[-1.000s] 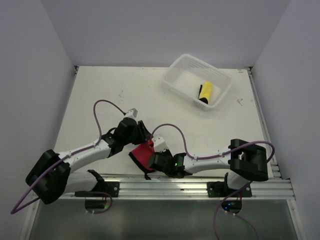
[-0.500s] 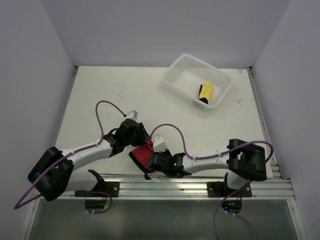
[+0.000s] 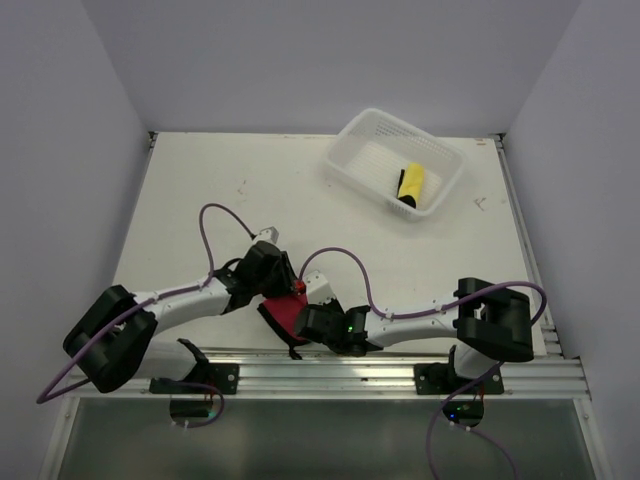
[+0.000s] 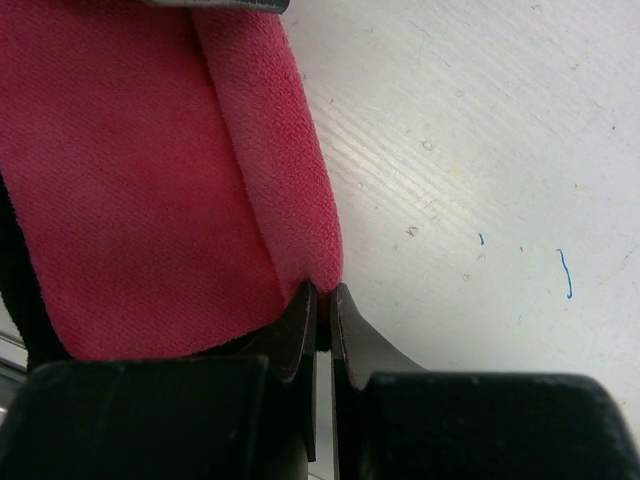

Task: Roll the towels
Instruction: Roll the towel

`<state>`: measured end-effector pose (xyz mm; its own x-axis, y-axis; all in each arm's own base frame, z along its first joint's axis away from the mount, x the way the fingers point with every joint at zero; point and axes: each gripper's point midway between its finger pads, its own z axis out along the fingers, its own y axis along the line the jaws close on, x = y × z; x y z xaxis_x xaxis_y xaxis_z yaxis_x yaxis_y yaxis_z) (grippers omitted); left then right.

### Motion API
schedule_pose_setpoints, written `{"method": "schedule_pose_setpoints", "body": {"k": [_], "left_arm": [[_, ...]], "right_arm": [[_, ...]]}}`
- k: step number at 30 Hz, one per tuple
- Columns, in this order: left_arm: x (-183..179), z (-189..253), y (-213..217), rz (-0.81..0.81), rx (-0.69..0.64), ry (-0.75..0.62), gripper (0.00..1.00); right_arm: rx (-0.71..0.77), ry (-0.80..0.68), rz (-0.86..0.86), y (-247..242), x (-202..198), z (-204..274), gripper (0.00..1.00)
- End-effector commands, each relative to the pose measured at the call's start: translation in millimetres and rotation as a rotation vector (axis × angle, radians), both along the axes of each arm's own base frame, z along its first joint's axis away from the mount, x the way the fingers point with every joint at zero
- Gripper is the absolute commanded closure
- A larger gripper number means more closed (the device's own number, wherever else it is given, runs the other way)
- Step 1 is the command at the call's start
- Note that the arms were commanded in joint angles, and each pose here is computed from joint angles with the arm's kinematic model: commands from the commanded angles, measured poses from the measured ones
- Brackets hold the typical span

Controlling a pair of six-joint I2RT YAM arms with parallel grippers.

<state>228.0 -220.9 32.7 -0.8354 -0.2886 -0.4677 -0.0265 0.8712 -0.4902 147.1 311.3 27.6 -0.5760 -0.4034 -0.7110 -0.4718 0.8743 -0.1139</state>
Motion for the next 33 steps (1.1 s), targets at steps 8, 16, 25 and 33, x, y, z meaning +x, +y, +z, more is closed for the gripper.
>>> {"method": "schedule_pose_setpoints", "body": {"k": [8, 16, 25, 33], "left_arm": [[6.2, -20.3, 13.1, 0.038, 0.113, 0.014, 0.55], [17.9, -27.7, 21.2, 0.072, 0.207, 0.020, 0.55], [26.1, -41.3, 17.2, 0.042, 0.272, 0.046, 0.64], [13.2, -65.6, 23.1, 0.009, 0.349, 0.111, 0.69]], "right_arm": [[0.028, -0.032, 0.003, 9.0, 1.2, 10.8, 1.00], [0.024, -0.051, 0.012, 8.2, -1.4, 13.8, 1.00], [-0.015, -0.104, 0.023, 1.6, -2.8, 20.3, 1.00], [-0.019, -0.114, 0.030, 3.5, -2.7, 20.8, 1.00]]}}
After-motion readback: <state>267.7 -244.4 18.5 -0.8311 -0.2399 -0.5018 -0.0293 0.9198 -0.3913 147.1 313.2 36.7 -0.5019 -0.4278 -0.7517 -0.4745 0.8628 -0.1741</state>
